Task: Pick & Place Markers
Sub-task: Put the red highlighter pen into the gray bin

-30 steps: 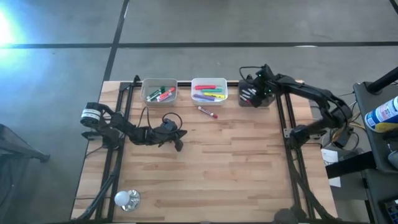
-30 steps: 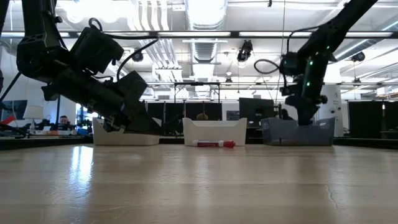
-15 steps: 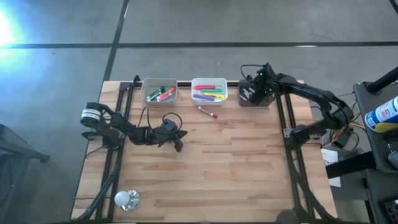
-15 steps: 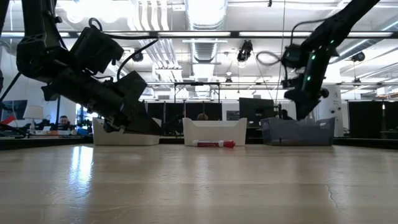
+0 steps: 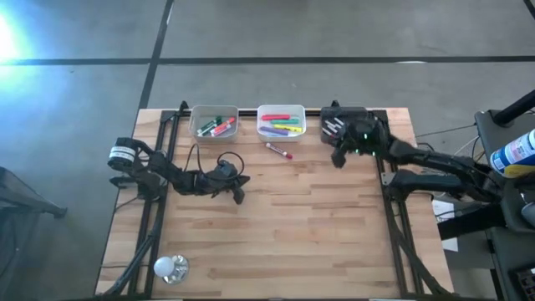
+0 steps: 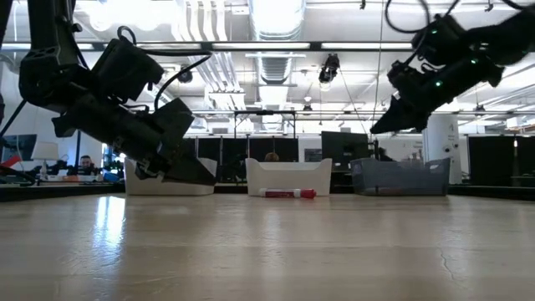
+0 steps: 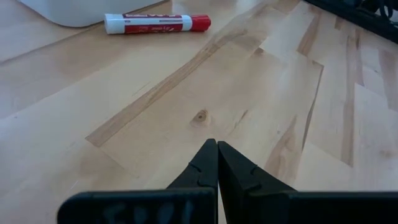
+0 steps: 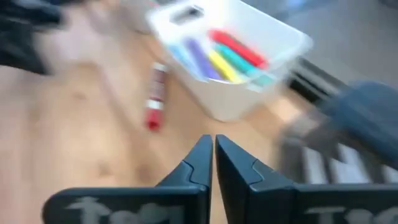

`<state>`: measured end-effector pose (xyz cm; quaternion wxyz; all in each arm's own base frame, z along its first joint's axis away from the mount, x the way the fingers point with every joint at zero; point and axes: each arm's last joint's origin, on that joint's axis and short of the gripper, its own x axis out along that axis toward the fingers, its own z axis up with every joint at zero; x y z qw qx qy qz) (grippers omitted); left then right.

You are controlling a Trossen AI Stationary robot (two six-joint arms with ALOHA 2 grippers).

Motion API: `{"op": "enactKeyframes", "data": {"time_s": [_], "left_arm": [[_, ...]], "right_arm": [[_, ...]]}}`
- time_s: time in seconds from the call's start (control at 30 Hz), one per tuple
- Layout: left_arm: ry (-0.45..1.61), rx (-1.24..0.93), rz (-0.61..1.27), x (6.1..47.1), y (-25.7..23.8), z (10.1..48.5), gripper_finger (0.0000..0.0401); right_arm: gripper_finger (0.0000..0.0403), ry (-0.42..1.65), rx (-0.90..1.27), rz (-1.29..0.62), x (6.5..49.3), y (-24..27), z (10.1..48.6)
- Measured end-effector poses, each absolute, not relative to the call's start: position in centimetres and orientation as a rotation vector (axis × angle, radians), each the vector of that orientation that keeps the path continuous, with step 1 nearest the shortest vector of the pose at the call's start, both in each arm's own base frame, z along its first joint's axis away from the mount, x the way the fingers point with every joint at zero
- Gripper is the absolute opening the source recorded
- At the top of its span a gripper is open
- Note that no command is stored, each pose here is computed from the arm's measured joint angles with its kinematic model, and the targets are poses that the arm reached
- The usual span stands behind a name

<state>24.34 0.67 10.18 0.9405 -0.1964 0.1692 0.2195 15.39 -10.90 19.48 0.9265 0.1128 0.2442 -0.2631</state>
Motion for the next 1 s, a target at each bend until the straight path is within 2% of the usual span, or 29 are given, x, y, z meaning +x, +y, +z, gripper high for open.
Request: {"op": "enactKeyframes", "data": {"time_s": [0.17,0.33,0.5,0.8,1.0], "left_arm": [[0.312,-0.376,0.441,24.5,0.7,10.5,0.0003],[0.241,-0.343,0.427,24.8,0.7,11.3,0.0003],[0.224,-0.331,0.422,24.9,0.7,11.5,0.0003],[0.225,-0.333,0.422,24.9,0.7,11.5,0.0003],[0.224,-0.348,0.423,24.9,0.7,11.5,0.0003]], "right_arm": [[0.0009,0.340,0.214,-0.393,16.6,-7.9,17.8],[0.0023,0.284,0.234,-0.384,17.6,-6.4,16.7],[0.0062,0.379,0.266,-0.440,19.3,-6.5,15.6],[0.0155,0.531,0.267,-0.440,24.9,-8.3,14.3],[0.0195,0.611,0.256,-0.433,28.1,-9.3,12.7]]}}
